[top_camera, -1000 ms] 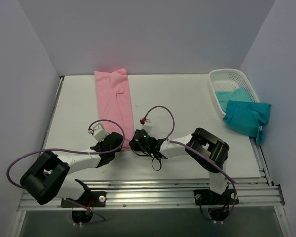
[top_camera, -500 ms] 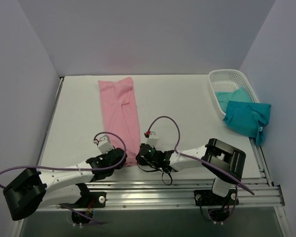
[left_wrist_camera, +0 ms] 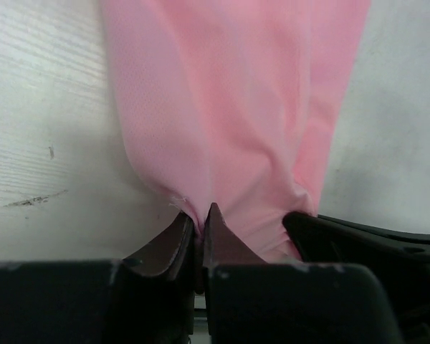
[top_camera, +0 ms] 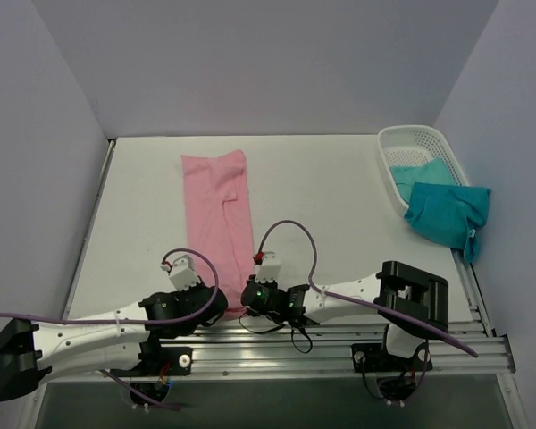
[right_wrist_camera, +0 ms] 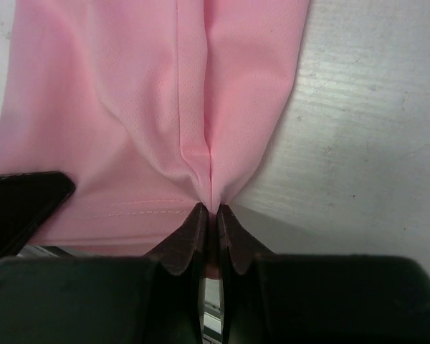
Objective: Fold and stack the t-shirts
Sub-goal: Fold the folded rectangular tshirt in 1/3 of the way
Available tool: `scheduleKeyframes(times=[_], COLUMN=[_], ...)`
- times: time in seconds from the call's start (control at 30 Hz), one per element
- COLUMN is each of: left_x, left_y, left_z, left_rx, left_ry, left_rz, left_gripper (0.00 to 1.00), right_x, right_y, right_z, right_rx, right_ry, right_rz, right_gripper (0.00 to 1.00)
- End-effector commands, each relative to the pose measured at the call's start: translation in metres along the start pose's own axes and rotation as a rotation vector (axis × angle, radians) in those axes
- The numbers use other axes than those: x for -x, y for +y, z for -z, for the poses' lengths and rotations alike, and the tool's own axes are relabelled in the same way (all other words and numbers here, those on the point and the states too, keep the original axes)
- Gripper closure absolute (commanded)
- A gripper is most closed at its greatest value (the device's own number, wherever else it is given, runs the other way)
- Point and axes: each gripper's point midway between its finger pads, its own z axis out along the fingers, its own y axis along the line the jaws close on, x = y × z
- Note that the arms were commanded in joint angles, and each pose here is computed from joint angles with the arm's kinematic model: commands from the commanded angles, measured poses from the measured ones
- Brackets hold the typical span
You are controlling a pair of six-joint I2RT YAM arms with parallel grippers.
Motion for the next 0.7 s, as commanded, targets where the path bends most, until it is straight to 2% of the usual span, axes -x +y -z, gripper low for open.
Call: scheduleKeyframes(times=[0.0,0.33,0.53,0.63,0.67], left_x=[0.035,0.076,0.113,0.138,0.145], left_y=[-0.008,-0.025,-0.041,-0.047,-0.047], left_z=[0.019,0.044,0.059,0.062,0.062], left_rx=[0.008,-0.02,-0.049,-0.048,-0.044], left_ry=[-0.099,-0.209,-0.307,-0.347,-0.355], left_rz=[0.003,-0.018,-0.007,0.001,-0.038], left_gripper=[0.98,0.97,0.88,0.87,0.87], right_x=[0.038,0.098,0.136,0.154,0.158], right_y=[0.0,0.036,0.054,0.061,0.062], right_z=[0.014,0.022,0.014,0.01,0.008], right_rx=[-0.067,-0.089,-0.107,-0.113,-0.114], right_ry=[-0.119,-0.218,-0.259,-0.278,-0.278], right_rz=[-0.005,0.065,0.07,0.066,0.064], right_gripper=[1.0,1.0,1.0,1.0,1.0])
